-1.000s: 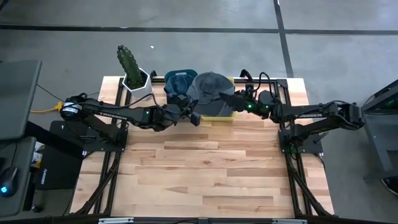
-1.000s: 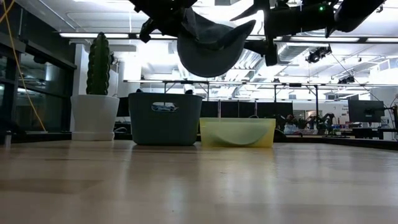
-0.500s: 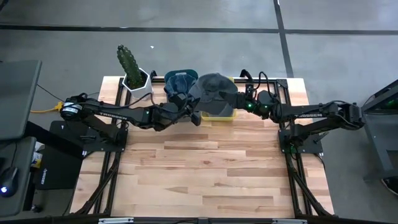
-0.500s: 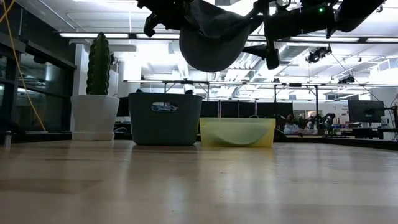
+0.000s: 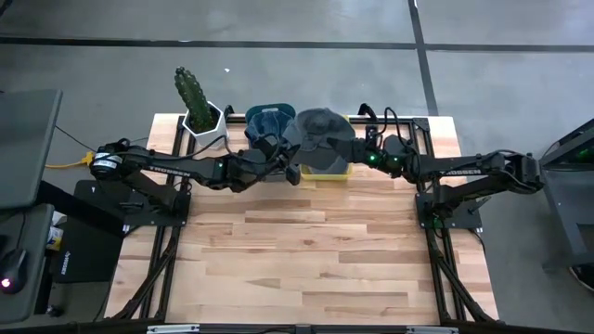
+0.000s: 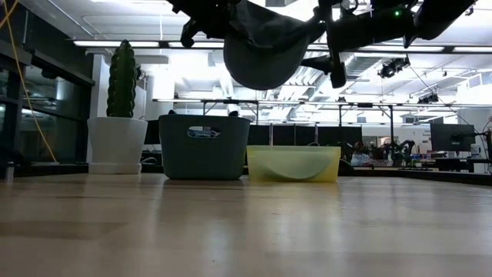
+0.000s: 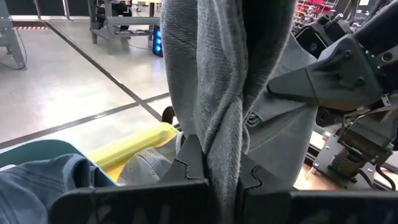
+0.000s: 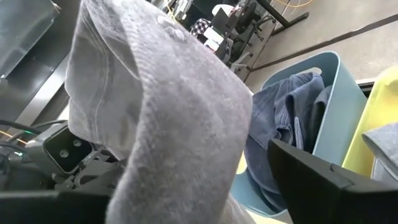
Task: Pick & Place hat
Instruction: Put the gray cap into the yellow bin
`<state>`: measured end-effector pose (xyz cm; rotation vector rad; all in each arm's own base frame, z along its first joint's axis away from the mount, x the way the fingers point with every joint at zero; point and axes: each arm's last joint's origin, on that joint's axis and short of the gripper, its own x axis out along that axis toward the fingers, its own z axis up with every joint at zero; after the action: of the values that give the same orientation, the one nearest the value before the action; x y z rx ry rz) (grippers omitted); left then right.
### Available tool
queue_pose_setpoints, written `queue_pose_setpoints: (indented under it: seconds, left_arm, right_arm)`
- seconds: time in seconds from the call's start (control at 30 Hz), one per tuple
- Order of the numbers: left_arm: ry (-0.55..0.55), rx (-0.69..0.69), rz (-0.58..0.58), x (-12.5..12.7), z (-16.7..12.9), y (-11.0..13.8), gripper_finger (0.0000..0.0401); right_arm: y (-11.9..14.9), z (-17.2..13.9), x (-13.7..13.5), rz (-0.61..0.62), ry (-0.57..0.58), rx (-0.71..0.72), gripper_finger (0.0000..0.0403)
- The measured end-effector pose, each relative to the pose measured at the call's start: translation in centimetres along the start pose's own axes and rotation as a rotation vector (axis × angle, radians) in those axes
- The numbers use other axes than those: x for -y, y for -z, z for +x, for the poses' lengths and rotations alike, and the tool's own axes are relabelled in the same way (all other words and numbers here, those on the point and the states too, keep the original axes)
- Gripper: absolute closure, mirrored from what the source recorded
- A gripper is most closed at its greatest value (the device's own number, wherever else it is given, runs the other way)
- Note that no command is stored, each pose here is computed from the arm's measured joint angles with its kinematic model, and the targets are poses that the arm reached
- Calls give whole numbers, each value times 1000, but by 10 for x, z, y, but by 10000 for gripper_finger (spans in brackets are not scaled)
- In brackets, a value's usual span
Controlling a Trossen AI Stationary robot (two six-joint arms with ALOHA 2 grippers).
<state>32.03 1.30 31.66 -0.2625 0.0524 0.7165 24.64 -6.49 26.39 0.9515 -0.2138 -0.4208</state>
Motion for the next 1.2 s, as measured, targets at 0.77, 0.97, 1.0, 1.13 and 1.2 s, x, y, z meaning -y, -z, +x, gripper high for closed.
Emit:
queue_pose_setpoints:
  seconds: [0.77, 0.97, 1.0, 1.13, 1.2]
  left_arm:
    - [17, -12, 5, 0, 0, 1, 401]
    - [19, -13, 5, 0, 0, 1, 400]
    - [19, -13, 4, 0, 0, 1, 398]
    - [22, -13, 2, 1, 0, 1, 390]
    - [23, -12, -1, 1, 0, 0, 388]
  right_arm:
    - [1, 0, 1, -61, -8, -30, 390]
    - [1, 0, 1, -81, -14, -33, 392]
    - [1, 0, 1, -84, -14, -34, 394]
    - [1, 0, 0, -84, -19, -40, 396]
    - [1, 0, 0, -87, -20, -40, 396]
